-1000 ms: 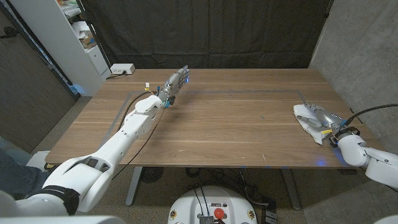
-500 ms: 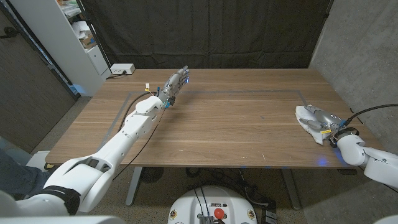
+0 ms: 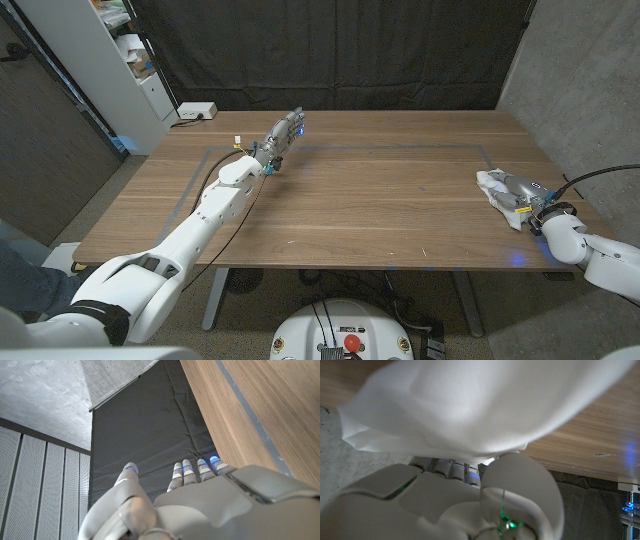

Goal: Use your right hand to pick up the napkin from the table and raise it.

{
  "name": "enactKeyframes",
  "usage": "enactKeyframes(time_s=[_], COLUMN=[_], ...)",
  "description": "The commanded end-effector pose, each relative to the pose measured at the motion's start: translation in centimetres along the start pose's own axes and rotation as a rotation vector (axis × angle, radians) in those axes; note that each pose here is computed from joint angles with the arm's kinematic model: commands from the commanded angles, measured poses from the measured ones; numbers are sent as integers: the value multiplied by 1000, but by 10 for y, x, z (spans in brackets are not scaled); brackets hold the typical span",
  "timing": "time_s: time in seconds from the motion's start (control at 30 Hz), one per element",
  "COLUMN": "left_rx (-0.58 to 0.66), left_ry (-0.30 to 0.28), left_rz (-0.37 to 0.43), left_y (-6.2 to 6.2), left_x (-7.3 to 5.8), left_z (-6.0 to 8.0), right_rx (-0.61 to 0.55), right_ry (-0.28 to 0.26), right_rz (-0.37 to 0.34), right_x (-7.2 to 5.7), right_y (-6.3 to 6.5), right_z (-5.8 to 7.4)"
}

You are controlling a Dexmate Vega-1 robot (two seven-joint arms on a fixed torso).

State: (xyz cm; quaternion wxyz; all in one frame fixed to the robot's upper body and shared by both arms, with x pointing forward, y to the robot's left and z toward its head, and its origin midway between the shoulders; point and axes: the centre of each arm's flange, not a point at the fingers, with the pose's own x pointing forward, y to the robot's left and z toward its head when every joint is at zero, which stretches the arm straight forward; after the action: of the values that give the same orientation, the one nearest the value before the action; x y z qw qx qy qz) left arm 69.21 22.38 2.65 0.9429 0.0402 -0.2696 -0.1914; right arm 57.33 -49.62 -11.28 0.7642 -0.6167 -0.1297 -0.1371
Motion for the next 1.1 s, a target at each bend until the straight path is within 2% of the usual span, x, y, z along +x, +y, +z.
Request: enactKeyframes(time_s=[0.03, 0.6, 1.1], left_rx=[-1, -2, -7], left_ry=[-3, -9, -15], left_rz=[3, -3, -3], left_y=[-2, -3, 0], left_x=[-2, -2, 2], left_z=[1, 1, 2], right_rx=[-4, -9, -23], right_ry=[-9, -51, -90], right_rz=[-29, -118, -190], right_x=[0, -3, 0], right_y=[-2, -11, -31], right_z=[3, 12, 25])
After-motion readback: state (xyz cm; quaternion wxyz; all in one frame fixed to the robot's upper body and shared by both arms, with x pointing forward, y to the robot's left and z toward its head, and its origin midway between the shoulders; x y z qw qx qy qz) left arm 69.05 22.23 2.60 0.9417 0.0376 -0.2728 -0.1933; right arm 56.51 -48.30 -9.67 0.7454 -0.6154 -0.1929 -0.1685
